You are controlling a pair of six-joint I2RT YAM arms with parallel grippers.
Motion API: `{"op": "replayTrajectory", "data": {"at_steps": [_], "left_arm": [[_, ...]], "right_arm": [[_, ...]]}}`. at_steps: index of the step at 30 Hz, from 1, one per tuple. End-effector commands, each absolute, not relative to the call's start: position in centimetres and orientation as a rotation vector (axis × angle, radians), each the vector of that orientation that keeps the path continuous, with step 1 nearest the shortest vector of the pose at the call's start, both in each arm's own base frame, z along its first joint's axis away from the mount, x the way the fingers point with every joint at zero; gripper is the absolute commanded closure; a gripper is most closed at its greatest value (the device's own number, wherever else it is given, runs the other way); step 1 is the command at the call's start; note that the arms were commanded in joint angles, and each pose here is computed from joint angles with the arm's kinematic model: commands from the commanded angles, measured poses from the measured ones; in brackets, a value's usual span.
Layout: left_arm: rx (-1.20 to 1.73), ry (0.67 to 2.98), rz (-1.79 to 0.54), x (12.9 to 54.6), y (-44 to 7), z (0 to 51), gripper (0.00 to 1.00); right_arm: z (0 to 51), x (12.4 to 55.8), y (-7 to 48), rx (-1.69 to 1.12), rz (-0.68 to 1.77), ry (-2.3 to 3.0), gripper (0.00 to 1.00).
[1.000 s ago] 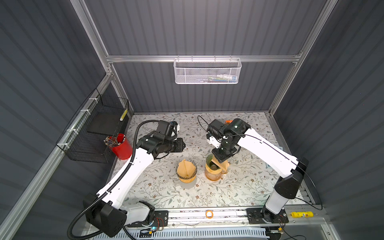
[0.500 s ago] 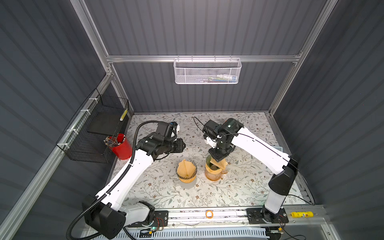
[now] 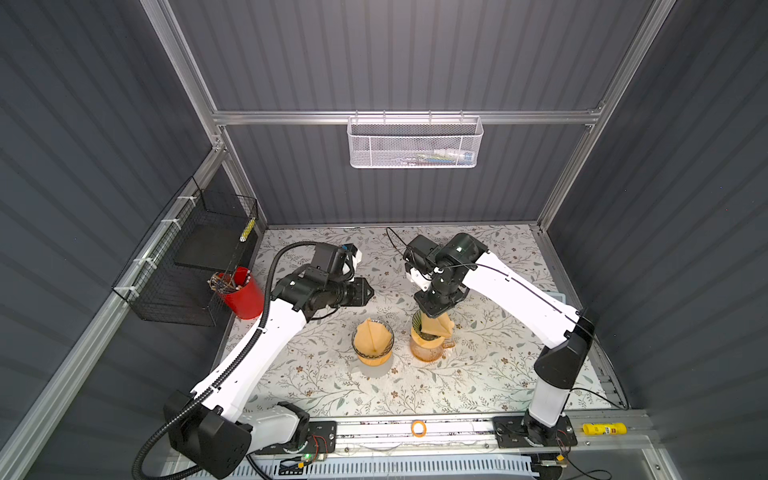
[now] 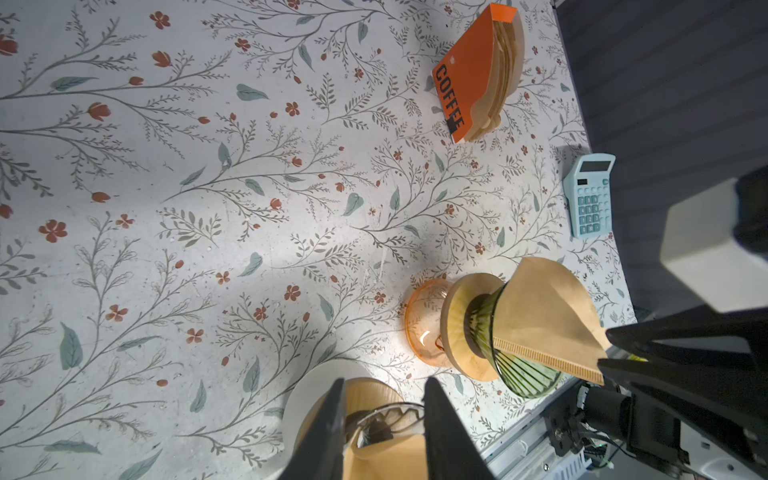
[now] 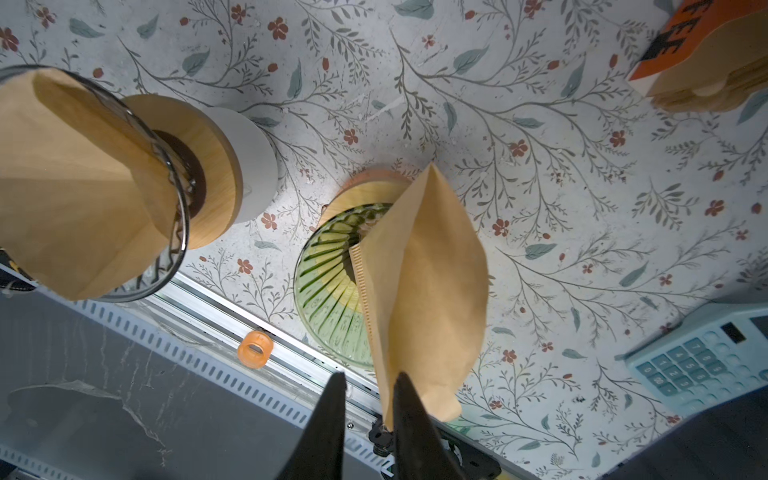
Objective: Place the coffee filter in the dripper
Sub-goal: 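Lower the filter into the dripper while the left gripper moves toward it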
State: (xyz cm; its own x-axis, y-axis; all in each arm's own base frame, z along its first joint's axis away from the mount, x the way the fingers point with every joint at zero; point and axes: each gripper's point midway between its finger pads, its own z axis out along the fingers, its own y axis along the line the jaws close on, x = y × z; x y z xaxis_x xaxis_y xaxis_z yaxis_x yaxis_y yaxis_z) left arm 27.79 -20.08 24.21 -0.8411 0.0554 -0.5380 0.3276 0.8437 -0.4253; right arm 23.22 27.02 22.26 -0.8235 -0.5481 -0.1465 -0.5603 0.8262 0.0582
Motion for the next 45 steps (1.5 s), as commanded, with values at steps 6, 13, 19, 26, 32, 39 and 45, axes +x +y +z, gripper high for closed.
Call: {"op": "replayTrajectory", "data": {"at_steps": [6,13,19,26,32,39,45], "left_arm": [[0.497,2.532,-0.766,25.3,-25.9,24.6,0.68],[0.519,2.521,-0.843,25.0,-30.7,26.1,0.72],[0.603,2.532,-0.857,24.8,-35.1,26.0,0.74],[0.677,2.564,-0.85,24.4,-37.9,25.1,0.79],[0.677,2.615,-0.822,23.9,-37.4,23.7,0.8],[0.656,2.64,-0.807,23.3,-36.5,22.8,0.81],[0.65,2.652,-0.8,22.8,-35.9,22.3,0.81]], "right_arm": [[25.4,24.1,25.8,-0.647,0.432,2.798,0.75],[24.9,25.5,22.3,-0.356,0.667,2.712,0.75],[23.6,26.1,21.1,-0.318,0.689,2.676,0.77],[22.6,26.9,21.0,-0.316,0.719,2.66,0.79],[22.7,26.9,22.0,-0.34,0.793,2.653,0.79],[22.3,26.5,23.0,-0.358,0.855,2.666,0.8],[21.5,26.1,23.5,-0.374,0.842,2.697,0.8]]}}
